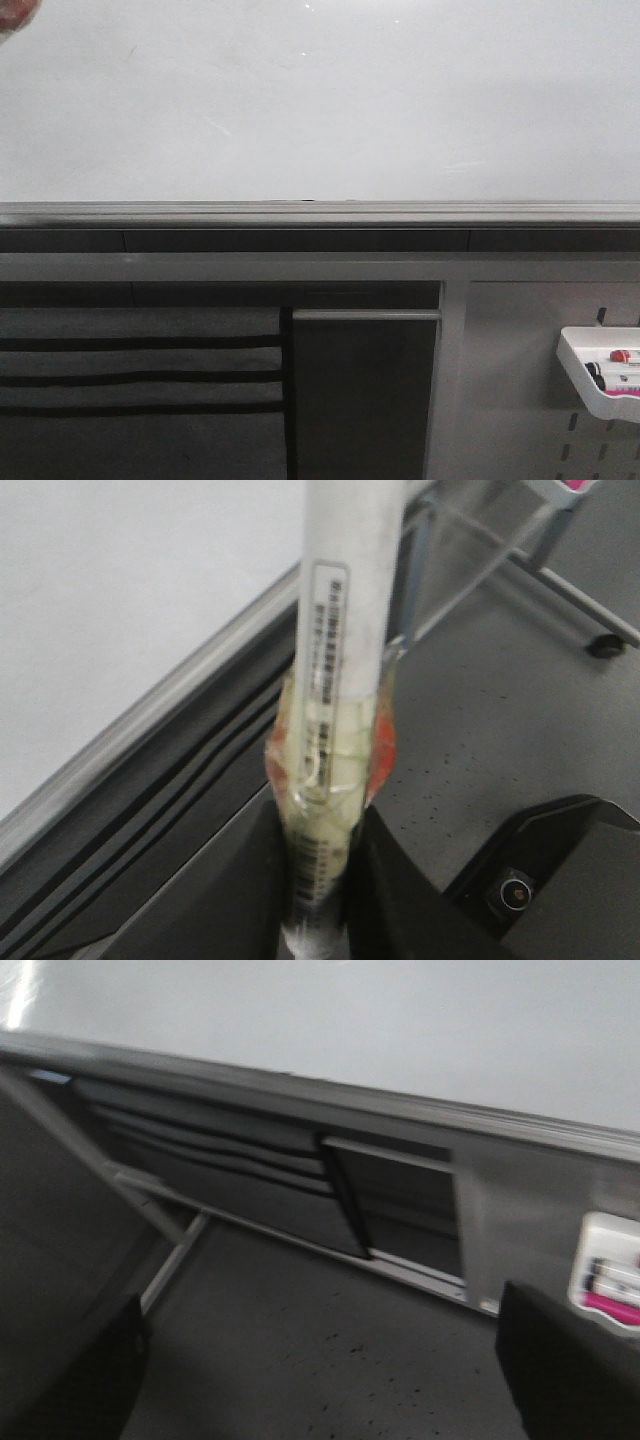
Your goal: Write number 3 on whiteboard
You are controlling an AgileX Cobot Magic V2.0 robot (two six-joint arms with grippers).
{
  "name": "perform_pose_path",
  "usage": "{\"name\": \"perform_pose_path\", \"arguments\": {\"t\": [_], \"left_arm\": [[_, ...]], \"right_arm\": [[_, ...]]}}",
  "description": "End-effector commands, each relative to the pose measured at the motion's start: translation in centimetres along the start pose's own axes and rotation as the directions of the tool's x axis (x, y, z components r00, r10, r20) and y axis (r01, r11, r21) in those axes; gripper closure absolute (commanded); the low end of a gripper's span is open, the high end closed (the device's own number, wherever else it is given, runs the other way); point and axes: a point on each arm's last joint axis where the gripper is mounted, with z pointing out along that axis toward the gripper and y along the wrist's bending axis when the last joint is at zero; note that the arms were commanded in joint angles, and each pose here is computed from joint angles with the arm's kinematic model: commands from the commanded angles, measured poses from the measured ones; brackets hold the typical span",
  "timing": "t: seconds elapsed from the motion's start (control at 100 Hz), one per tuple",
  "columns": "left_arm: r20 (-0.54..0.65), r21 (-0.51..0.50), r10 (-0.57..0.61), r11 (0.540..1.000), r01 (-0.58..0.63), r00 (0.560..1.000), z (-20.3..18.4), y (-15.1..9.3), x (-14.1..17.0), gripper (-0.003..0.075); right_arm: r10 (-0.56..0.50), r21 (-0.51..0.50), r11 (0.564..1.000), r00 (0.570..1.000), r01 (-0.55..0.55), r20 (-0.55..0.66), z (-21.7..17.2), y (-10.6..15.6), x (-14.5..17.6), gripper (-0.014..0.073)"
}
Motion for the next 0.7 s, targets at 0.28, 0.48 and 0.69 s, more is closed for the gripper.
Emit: {"name": "perform_pose_path", "arguments": {"t": [0.28,0.48,0.69], "left_arm": [[0.206,0.375,0.202,0.887,-0.268,0.958,-2.5,-6.1,-1.7,0.0738],[0.199,0.418,0.236,0.857,-0.3,0.951,-1.8,-7.1,-1.9,0.0738],[0.179,0.432,0.239,0.853,-0.294,0.954,-1.0,-7.2,-2.0,0.0738]], "right_arm": [[-0.269,-0.421,0.876,0.963,0.236,-0.019,2.0,1.5,-6.2,-0.004],[-0.389,-0.54,0.766,0.92,0.35,0.045,2.5,3.6,-8.4,-0.004],[-0.449,-0.635,0.666,0.89,0.391,0.078,4.8,6.1,-10.0,-0.004]]}}
